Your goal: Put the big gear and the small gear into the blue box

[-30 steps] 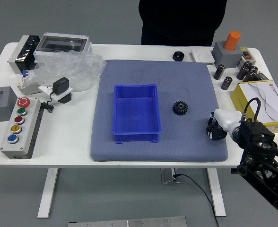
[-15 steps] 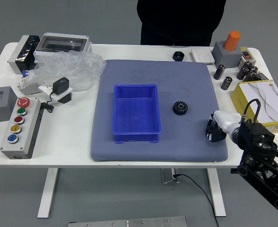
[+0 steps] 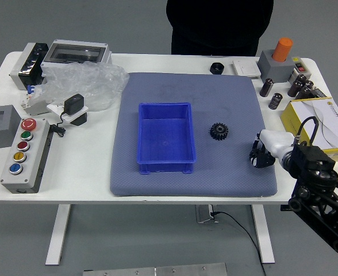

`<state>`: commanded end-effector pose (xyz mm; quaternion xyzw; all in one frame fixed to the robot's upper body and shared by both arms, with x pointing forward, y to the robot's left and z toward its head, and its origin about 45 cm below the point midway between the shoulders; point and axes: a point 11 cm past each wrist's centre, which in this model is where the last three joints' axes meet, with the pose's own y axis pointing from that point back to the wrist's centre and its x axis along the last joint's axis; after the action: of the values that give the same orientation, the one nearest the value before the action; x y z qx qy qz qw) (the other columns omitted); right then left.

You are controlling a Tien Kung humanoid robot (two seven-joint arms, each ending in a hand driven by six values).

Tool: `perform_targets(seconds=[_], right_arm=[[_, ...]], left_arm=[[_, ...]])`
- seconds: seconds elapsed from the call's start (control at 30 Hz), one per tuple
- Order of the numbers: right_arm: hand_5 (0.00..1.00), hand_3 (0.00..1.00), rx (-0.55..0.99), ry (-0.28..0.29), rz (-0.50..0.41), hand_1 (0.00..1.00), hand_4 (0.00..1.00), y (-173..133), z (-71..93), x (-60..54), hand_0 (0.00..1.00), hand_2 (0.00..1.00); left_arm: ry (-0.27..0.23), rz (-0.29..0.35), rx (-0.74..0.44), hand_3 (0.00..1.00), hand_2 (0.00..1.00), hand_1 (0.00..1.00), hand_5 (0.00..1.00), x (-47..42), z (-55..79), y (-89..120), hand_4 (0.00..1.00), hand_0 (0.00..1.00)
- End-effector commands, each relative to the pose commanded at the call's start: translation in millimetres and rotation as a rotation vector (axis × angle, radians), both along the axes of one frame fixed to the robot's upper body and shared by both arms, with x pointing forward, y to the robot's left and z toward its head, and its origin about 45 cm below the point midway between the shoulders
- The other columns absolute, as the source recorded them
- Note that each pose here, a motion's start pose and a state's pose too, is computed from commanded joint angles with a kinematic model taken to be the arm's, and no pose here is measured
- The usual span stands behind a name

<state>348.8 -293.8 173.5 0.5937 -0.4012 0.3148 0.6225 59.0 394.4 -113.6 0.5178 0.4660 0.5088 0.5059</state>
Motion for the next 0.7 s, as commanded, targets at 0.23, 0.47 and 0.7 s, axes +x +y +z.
perform_targets(seconds=[0.23, 0.47, 0.7], right_arm=[[0.251, 0.447, -0.005, -0.043, 0.011, 0.49, 0.619, 2.3, 18.2, 9.9, 0.641, 0.468], [0.275, 0.442, -0.006, -0.131, 0.046, 0.485, 0.612, 18.0, 54.6, 29.9, 0.637, 0.465], [0.28, 0.441, 0.032, -0.223, 0.123, 0.484, 0.609, 64.0, 87.5, 48.9, 0.633, 0.463]], left_arm=[[-0.001, 0.001, 0.002, 0.836, 0.801, 0.792, 0.238, 0.8, 0.4, 1.0, 0.626, 0.827], [-0.003, 0.001, 0.005, 0.836, 0.8, 0.792, 0.236, 1.5, 0.9, 2.5, 0.626, 0.827], [0.001, -0.003, 0.005, 0.835, 0.8, 0.793, 0.234, 0.4, 0.9, 2.9, 0.626, 0.827]])
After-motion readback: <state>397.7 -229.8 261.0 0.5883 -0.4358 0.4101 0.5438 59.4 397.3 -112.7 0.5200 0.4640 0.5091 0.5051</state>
